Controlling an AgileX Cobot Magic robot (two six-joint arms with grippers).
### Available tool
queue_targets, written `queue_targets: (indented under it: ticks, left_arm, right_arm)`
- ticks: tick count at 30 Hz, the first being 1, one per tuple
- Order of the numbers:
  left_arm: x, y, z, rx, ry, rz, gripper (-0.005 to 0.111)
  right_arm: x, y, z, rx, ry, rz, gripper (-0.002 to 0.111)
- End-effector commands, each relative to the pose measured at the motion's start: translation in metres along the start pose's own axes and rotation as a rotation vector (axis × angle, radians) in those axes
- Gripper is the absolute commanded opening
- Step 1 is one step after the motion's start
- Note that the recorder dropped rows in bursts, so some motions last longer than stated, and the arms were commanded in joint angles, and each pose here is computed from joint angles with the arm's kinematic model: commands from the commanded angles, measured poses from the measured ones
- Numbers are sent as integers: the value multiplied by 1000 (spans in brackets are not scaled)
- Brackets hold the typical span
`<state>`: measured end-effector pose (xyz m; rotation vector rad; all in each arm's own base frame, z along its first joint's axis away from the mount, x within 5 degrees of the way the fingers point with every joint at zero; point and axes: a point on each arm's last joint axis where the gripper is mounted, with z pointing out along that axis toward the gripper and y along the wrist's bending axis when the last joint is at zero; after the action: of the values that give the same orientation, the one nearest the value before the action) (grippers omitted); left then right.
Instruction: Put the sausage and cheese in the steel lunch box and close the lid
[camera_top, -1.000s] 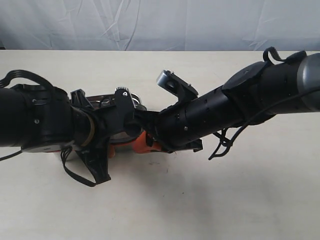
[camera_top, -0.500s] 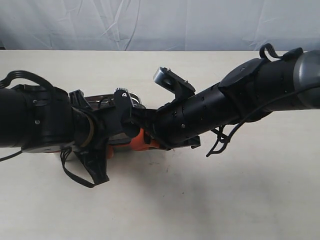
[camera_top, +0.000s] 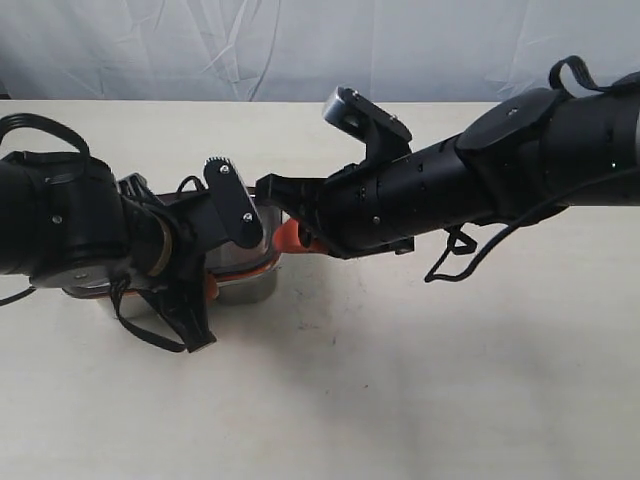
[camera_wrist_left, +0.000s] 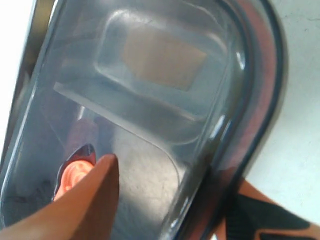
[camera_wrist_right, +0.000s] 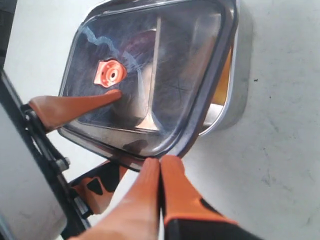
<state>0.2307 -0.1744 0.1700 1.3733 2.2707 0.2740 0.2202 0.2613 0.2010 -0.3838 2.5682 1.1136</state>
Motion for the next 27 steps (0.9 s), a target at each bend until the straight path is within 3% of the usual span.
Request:
queue_targets:
  ticks: [1, 13, 19, 27]
  left_arm:
    - [15, -3, 7, 34, 119, -126, 47]
    - [15, -6, 7, 55, 118, -166, 47]
    - [15, -6, 7, 62, 126, -177, 56]
    - [17, -7, 7, 64, 144, -184, 56]
  right_arm:
    - [-4, 1, -4, 10, -25, -29, -1]
    - [-12, -13, 3, 110, -122, -2, -1]
    - [-12, -17, 6, 130, -127, 2, -1]
    - [-12, -17, 6, 130, -125, -2, -1]
